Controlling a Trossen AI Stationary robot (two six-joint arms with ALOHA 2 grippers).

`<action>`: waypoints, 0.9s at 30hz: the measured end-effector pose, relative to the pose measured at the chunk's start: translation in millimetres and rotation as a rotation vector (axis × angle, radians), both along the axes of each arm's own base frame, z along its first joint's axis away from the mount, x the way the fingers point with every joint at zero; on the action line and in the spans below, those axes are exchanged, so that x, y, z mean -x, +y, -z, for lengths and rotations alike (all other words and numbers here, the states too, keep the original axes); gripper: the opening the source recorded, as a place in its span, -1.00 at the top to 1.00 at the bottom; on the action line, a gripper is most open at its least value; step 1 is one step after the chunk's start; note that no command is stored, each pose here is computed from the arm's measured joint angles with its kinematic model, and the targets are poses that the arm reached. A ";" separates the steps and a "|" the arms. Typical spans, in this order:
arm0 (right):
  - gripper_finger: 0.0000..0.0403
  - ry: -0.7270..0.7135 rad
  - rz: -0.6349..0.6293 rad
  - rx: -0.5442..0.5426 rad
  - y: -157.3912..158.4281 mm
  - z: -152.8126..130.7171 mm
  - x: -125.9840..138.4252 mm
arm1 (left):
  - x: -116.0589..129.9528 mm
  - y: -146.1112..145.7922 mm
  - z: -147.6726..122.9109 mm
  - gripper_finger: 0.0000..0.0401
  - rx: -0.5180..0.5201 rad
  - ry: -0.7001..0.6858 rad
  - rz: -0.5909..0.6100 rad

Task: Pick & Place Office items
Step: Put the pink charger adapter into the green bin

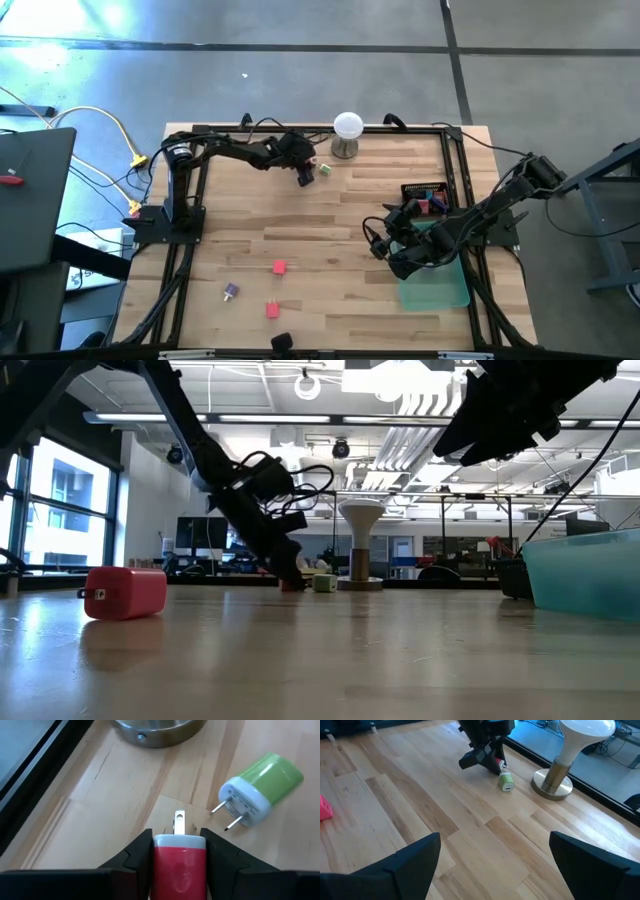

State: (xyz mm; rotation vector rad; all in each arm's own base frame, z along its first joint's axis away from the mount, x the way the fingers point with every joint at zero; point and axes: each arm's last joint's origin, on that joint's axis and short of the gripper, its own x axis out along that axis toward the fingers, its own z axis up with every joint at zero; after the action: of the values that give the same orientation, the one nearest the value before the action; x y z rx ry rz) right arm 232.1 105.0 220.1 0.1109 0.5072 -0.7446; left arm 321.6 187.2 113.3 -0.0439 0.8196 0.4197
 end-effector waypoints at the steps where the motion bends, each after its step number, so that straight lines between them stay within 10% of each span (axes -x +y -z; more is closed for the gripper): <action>1: -0.80 0.000 0.000 0.000 0.0 0.0 0.0 | -0.9 -1.8 0.1 0.37 0.003 0.001 -0.018; 13: -0.80 0.006 -0.015 -0.022 1.3 0.3 -0.4 | 0.4 -60.3 -38.2 0.37 -0.060 0.114 -0.169; 27: -0.80 -0.029 -0.065 -0.057 5.8 -3.2 -6.9 | 25.4 -199.8 -177.1 0.37 -0.007 -0.407 0.240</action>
State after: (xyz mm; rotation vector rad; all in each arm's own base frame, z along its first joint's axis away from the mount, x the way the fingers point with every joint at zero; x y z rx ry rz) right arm 239.1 110.8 223.3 0.1574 0.5028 -0.6641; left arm 296.2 -12.6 290.4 -0.0230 0.4152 0.1762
